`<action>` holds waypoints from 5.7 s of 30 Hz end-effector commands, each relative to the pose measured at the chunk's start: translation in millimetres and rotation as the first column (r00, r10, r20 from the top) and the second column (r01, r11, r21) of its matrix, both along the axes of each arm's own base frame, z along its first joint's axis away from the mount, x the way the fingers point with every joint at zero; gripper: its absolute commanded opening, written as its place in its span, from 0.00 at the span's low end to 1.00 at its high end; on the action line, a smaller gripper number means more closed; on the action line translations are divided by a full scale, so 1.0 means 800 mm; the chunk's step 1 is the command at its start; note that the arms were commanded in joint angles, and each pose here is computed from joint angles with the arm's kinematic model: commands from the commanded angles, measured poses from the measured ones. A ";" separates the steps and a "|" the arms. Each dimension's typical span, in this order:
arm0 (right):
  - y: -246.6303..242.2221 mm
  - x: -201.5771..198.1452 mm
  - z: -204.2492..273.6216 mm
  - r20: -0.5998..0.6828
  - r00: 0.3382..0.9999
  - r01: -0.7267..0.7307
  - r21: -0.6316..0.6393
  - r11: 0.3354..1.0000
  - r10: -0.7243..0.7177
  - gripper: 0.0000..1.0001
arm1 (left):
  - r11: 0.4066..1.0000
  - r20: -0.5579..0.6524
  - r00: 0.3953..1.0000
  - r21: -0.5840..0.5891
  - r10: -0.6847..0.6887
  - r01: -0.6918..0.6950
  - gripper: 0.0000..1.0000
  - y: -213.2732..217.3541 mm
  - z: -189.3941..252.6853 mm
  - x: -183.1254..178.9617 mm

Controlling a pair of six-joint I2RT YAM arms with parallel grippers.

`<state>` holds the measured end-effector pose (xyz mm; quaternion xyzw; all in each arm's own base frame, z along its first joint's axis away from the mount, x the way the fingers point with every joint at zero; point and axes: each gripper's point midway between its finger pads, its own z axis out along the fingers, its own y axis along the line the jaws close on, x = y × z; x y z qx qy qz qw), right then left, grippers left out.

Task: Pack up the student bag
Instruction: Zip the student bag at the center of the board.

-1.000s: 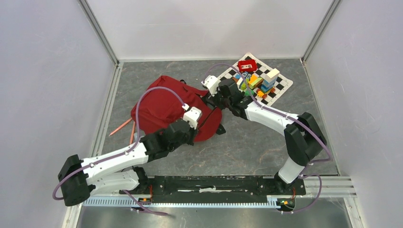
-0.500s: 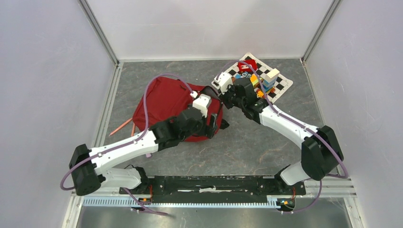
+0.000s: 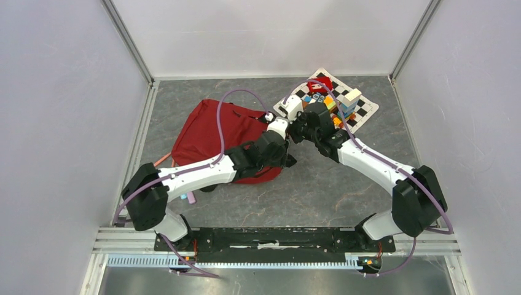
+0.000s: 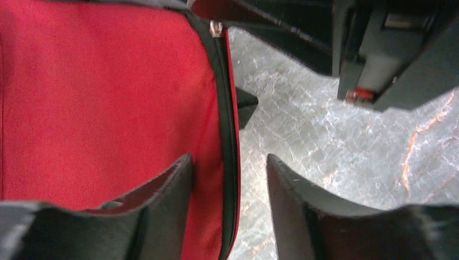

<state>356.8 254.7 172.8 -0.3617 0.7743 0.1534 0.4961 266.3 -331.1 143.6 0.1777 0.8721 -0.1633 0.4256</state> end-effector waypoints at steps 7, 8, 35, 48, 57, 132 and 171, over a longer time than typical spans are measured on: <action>0.001 0.009 0.051 0.106 0.994 0.016 0.067 0.998 -0.023 0.00 | 0.987 0.081 0.984 -0.003 -0.158 0.159 0.10 -0.029 0.015 0.003; 0.000 0.012 0.050 0.107 0.994 0.026 0.061 0.998 -0.032 0.00 | 0.983 0.077 0.980 0.003 -0.181 0.182 0.06 -0.028 0.013 -0.001; 0.080 0.129 0.023 0.104 0.993 -0.061 0.022 0.998 0.058 0.00 | 0.919 -0.166 0.905 -0.018 -0.391 0.394 0.02 0.086 -0.042 -0.151; 0.068 0.091 0.034 0.084 0.993 -0.089 0.044 0.995 0.085 0.00 | 0.991 -0.073 0.993 -0.096 -0.096 0.088 0.57 0.063 0.024 -0.077; 0.057 0.072 0.040 0.083 0.993 -0.087 0.053 0.995 0.082 0.00 | 0.984 -0.048 0.994 -0.142 0.102 -0.107 0.77 0.034 0.030 0.000; 0.094 0.073 0.029 0.043 0.993 -0.110 0.054 0.992 0.108 0.00 | 0.965 -0.079 0.978 -0.165 0.191 -0.202 0.42 0.005 0.030 0.075; 0.072 0.194 0.004 0.076 0.984 0.161 -0.022 0.987 -0.159 0.00 | 0.738 -0.084 0.743 -0.238 -0.664 0.632 0.02 -0.110 0.059 -0.136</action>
